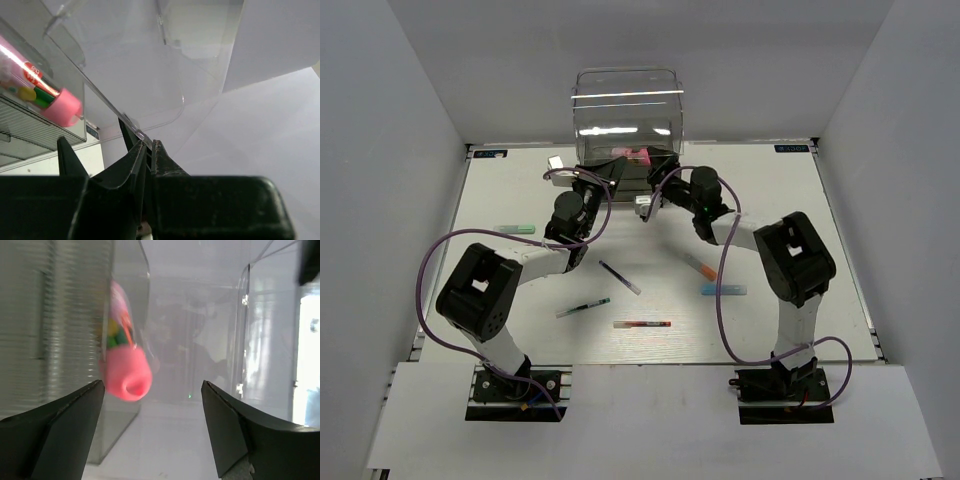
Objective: Sort the stationery into containers
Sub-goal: Place the stationery in the storage box, then close the storage box at the center of the board.
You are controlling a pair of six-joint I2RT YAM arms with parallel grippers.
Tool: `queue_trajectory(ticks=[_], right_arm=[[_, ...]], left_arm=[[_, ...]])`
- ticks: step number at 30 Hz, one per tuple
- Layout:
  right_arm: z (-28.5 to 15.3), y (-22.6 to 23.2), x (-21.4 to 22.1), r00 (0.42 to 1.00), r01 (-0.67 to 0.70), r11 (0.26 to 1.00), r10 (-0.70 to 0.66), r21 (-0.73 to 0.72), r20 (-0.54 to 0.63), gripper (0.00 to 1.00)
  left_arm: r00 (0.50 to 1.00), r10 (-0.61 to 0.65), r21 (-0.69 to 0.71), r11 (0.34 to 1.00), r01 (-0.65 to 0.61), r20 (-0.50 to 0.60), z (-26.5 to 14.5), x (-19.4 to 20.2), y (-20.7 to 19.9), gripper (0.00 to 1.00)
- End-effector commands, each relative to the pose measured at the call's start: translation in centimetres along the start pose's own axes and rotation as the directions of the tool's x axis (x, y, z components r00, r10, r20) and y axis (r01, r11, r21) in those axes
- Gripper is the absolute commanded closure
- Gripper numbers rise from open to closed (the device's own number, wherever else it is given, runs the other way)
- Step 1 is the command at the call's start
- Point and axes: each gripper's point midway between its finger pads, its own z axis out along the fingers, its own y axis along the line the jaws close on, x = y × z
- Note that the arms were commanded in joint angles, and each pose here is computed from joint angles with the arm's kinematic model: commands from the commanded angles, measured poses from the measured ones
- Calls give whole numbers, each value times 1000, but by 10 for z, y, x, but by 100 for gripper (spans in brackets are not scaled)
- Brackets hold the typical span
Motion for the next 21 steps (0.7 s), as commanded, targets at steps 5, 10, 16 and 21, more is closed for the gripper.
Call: queue_trajectory(ticks=[5, 10, 16, 21], right_arm=[[-34, -36, -35, 983, -116, 991, 105, 63, 151, 24], [-55, -16, -60, 954, -203, 979, 199, -6, 224, 56], [-87, -14, -60, 830, -539, 842, 533, -7, 166, 100], [-110, -3, -53, 698, -715, 699, 714, -10, 55, 92]], left_arm=[[1000, 2, 48, 999, -2, 18, 1, -9, -24, 100], [1000, 2, 48, 999, -2, 18, 1, -9, -24, 100], [1000, 9, 15, 1000, -9, 8, -6, -6, -11, 100], [999, 34, -156, 987, -34, 1, -18, -4, 33, 84]])
